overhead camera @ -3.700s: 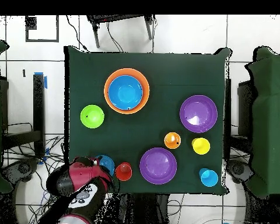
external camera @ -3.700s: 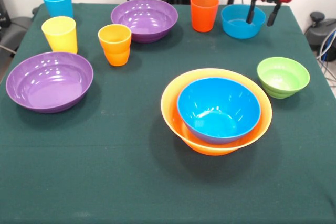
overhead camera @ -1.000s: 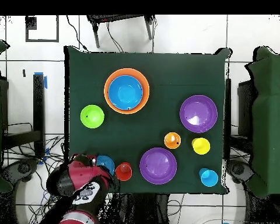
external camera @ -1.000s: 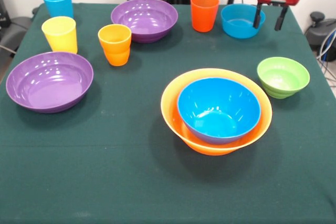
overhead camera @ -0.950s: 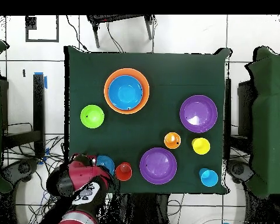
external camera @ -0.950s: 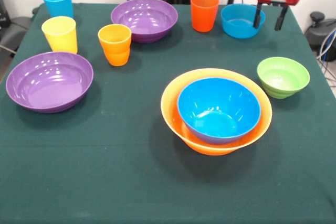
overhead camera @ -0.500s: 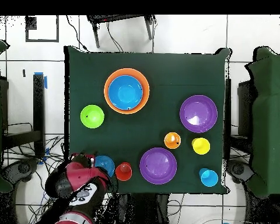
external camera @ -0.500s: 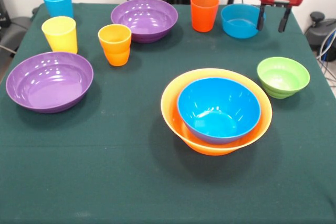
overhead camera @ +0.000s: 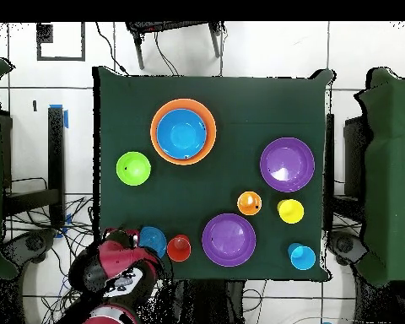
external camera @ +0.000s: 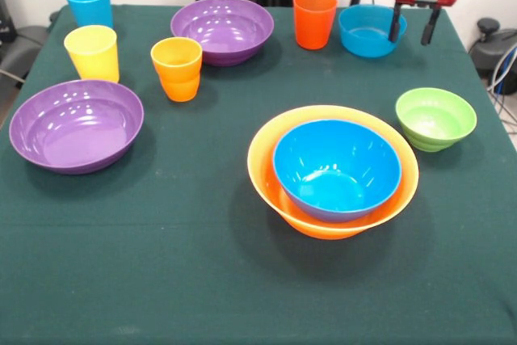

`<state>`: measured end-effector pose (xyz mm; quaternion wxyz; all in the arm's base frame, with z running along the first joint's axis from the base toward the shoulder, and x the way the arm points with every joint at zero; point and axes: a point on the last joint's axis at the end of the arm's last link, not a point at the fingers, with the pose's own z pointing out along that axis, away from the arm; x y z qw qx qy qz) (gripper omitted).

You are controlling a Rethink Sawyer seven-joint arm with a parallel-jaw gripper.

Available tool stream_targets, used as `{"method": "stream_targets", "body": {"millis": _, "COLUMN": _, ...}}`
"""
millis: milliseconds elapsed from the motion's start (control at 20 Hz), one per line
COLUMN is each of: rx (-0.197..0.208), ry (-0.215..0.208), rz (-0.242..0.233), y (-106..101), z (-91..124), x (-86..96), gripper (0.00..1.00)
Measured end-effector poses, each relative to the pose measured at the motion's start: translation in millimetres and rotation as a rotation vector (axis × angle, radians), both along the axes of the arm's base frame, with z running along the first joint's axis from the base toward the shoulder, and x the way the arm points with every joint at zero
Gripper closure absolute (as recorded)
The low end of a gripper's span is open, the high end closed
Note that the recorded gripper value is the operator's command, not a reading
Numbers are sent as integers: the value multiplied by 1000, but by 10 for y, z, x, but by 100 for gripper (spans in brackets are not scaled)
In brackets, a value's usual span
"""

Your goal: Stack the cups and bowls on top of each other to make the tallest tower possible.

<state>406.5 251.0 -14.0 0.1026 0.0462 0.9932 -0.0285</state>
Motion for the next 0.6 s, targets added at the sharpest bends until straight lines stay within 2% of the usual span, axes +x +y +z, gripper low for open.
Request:
{"method": "stream_targets", "body": {"millis": 200, "rx": -1, "ry": 27, "rz": -9, "y": -164, "z": 54, "x": -115, "gripper": 0}}
{"method": "stream_targets", "body": {"millis": 600, "rx": 0, "ry": 33, "rz": -13, "y": -200, "z": 188, "x": -229, "gripper": 0}}
